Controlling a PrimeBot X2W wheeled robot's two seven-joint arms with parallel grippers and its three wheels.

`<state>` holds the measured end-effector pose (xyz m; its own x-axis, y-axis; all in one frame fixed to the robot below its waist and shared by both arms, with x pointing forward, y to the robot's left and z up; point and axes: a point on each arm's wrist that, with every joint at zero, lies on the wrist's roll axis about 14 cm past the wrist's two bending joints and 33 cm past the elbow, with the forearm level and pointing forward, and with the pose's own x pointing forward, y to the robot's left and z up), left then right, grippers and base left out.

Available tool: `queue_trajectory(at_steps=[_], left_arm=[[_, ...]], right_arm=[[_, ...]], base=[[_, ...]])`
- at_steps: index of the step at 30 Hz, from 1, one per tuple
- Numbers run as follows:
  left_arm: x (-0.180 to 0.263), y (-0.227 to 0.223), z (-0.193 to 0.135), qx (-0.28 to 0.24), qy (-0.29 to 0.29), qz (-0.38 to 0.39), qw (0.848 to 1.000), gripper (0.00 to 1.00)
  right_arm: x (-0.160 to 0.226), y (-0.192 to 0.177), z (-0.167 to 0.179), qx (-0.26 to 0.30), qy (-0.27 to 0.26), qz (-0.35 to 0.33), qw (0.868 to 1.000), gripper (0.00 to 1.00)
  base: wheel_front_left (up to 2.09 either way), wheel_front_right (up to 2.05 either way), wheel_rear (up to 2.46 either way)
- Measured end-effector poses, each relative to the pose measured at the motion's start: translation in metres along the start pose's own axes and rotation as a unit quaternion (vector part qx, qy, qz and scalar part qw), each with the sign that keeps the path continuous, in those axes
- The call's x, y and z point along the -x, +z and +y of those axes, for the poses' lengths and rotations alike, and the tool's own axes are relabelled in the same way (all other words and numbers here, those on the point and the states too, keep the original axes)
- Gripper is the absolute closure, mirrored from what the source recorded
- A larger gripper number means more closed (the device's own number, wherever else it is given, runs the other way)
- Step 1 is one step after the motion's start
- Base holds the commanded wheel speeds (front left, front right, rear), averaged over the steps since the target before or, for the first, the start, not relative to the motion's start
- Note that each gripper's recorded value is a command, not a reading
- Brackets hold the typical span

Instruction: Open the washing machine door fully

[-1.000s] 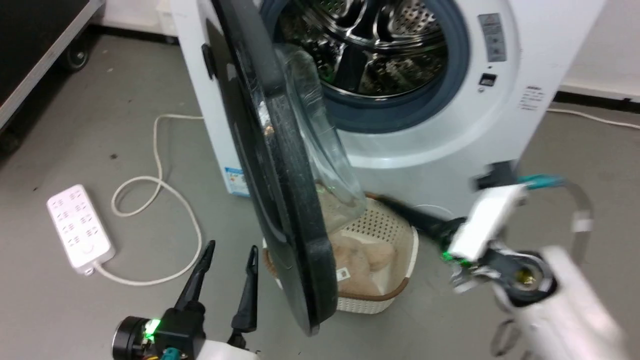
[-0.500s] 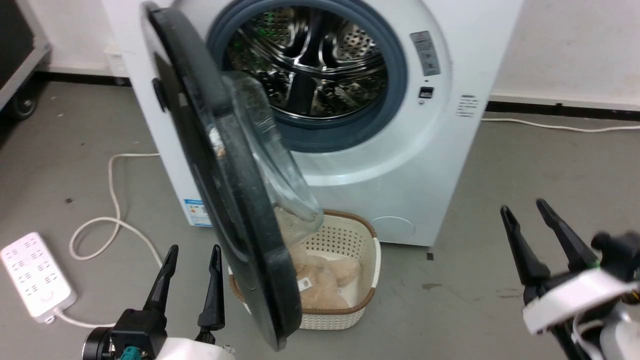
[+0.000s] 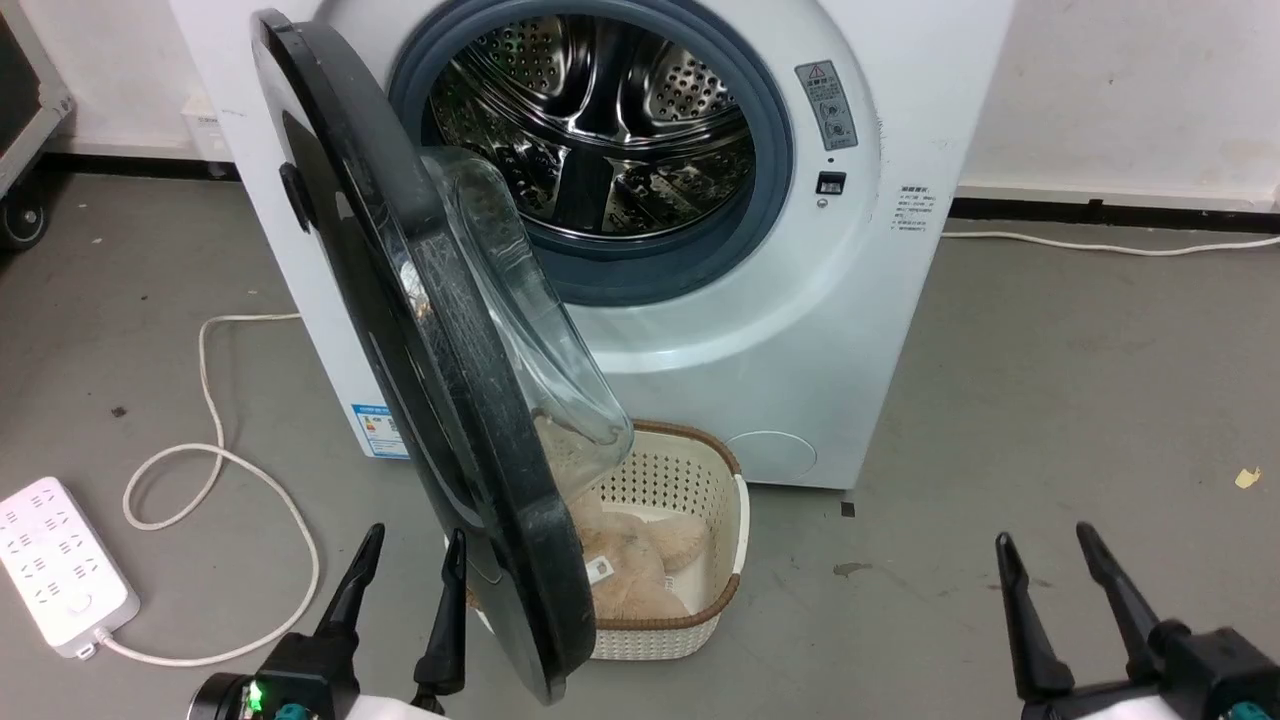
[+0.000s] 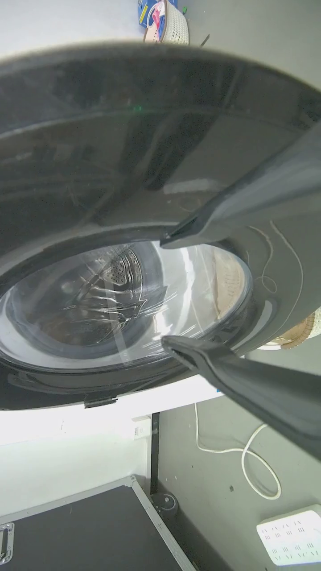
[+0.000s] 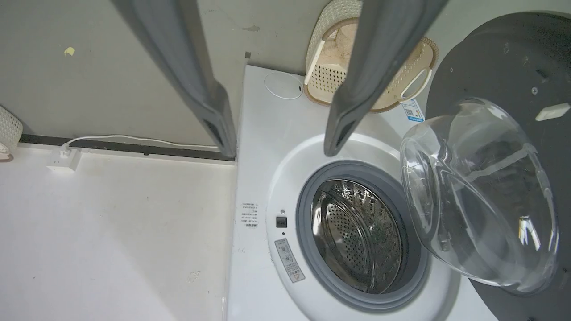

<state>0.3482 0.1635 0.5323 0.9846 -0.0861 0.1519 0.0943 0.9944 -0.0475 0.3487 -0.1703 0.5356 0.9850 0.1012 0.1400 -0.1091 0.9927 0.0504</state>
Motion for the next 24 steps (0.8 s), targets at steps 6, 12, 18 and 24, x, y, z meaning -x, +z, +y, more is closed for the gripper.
queue_trajectory(at_steps=[6,12,18,24], left_arm=[[0.001,-0.002,0.0,-0.008,-0.003,0.004,1.0,0.0],[0.001,-0.001,0.0,-0.007,-0.002,0.001,1.0,1.0],[-0.005,0.041,0.026,0.009,0.058,-0.066,0.996,1.0],[-0.012,0.158,0.036,0.001,0.072,-0.245,0.967,1.0]], right_arm=[[0.002,-0.003,0.001,0.002,0.0,0.005,1.0,0.0],[0.002,-0.003,0.002,-0.006,0.0,0.002,1.0,0.0],[0.002,-0.002,0.001,-0.007,-0.002,0.001,1.0,0.0],[0.001,-0.001,0.002,-0.01,0.0,-0.002,1.0,0.0]], base=[[0.0,0.0,0.0],[0.0,0.0,0.0],[0.0,0.0,0.0],[0.0,0.0,0.0]])
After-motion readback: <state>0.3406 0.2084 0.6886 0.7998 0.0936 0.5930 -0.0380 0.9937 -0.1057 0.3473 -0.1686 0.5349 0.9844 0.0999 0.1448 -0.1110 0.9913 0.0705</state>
